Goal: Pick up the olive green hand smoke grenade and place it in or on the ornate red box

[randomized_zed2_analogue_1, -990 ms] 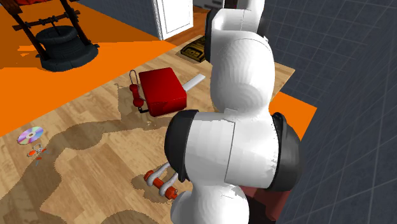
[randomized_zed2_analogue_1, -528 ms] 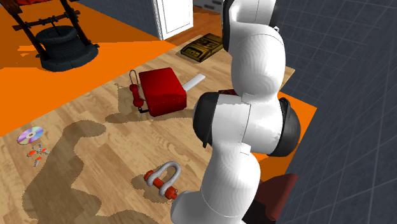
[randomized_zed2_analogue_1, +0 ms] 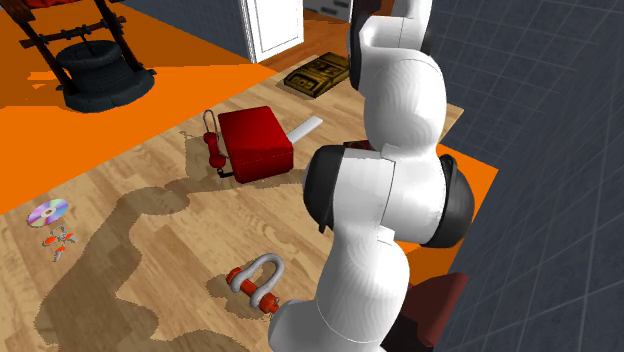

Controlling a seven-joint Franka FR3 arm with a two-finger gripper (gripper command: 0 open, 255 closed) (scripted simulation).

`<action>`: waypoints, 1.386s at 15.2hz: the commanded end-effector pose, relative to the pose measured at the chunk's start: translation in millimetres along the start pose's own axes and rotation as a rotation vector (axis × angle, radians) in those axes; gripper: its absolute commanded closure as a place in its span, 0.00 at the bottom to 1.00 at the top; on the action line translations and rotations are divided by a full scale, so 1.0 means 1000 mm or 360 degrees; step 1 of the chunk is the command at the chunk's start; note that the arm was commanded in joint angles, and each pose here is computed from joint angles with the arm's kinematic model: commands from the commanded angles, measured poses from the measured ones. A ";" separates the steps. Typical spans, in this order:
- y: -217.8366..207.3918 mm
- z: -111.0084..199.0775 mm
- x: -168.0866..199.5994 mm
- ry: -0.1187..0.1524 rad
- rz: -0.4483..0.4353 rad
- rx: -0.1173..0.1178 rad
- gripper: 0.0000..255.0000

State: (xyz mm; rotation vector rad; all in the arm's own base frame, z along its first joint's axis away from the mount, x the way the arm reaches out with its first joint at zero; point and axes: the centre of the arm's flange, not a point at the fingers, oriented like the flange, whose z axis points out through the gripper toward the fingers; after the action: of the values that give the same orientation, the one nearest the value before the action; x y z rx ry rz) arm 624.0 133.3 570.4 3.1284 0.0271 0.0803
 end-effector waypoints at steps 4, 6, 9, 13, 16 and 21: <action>-0.001 0.027 -0.002 0.0002 0.0000 0.0000 1.00; -0.001 0.037 -0.003 0.0002 0.0000 0.0000 1.00; -0.001 0.053 -0.003 0.0002 0.0000 0.0000 1.00; -0.001 0.075 -0.005 0.0002 0.0000 0.0000 1.00; -0.001 0.075 -0.005 0.0002 0.0000 0.0000 1.00; -0.001 0.075 -0.005 0.0002 0.0000 0.0000 0.00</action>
State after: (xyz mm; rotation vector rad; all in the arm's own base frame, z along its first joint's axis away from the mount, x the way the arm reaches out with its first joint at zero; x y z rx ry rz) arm 623.2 133.8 495.2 3.1285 0.0269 0.0816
